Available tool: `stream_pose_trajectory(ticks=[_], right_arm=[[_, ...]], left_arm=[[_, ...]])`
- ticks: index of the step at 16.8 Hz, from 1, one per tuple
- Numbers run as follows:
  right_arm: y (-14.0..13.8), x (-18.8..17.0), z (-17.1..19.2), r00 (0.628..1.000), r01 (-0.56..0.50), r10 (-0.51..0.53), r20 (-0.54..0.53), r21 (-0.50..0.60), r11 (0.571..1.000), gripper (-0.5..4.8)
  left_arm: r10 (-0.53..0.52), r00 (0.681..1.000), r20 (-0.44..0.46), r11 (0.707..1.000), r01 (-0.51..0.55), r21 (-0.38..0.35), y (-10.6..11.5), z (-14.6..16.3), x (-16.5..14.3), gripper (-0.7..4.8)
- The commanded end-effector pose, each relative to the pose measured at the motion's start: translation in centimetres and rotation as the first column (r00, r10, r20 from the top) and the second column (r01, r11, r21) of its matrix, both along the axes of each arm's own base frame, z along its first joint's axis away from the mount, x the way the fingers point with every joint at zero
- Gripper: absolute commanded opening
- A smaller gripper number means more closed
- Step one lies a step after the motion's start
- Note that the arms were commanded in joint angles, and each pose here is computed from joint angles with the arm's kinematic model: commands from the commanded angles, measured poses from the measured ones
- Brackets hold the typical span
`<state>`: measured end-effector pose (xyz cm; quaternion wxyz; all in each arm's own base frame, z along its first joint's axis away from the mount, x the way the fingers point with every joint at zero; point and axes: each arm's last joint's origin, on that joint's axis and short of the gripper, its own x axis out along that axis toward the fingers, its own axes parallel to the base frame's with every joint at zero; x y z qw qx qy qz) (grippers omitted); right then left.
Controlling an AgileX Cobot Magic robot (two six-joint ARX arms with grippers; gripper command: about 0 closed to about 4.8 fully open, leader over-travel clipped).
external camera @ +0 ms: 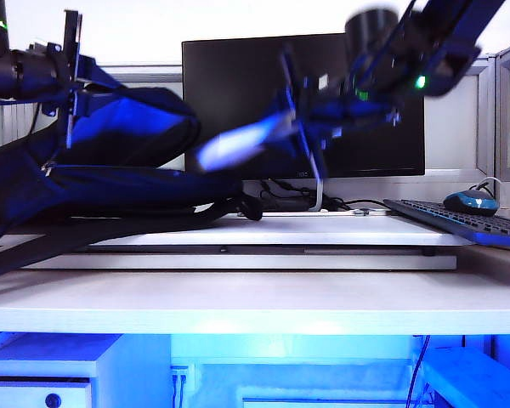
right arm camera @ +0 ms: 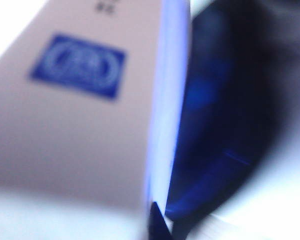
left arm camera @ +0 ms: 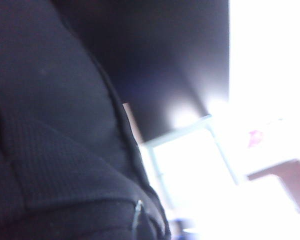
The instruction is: Pick up the book on the desk and put it into the open backpack.
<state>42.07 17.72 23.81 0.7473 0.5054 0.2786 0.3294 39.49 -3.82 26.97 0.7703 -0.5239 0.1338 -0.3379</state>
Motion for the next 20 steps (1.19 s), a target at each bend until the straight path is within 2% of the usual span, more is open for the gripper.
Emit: stream_pose_trajectory(ticks=[1,6,12,14,17,19,20], right_arm=[[1.9,-0.6,1.1,0.994,-0.069,0.064,0.090,0.053,0.996,-0.06],[6.4,0.7,1.7,0.980,-0.160,0.147,0.133,0.094,0.983,-0.06],[11.2,3.8,0.7,0.975,-0.214,0.205,0.084,0.106,0.971,-0.06],[11.7,4.3,-0.3,0.976,-0.215,0.210,0.062,0.098,0.972,-0.06],[11.8,4.5,-1.2,0.979,-0.199,0.196,0.049,0.088,0.976,-0.06],[11.8,4.5,-1.2,0.980,-0.195,0.192,0.052,0.086,0.977,-0.05],[11.7,4.5,-1.1,0.981,-0.188,0.183,0.059,0.085,0.978,0.28]], left_arm=[[-0.186,0.963,0.193,0.982,0.187,0.017,-1.2,3.0,-1.2,-0.06],[-0.247,0.949,0.195,0.969,0.246,0.030,-1.5,3.2,-1.3,-0.06],[-0.274,0.943,0.191,0.960,0.280,-0.005,-1.8,3.5,-1.5,-0.06],[-0.292,0.938,0.185,0.954,0.298,-0.006,-2.5,3.5,-1.6,-0.06],[-0.320,0.938,0.130,0.946,0.325,-0.013,-4.2,2.9,-1.7,-0.06],[-0.307,0.945,0.116,0.950,0.311,-0.026,-4.6,2.8,-1.6,-0.05],[-0.296,0.947,0.122,0.953,0.301,-0.025,-4.6,2.9,-1.6,0.20]])
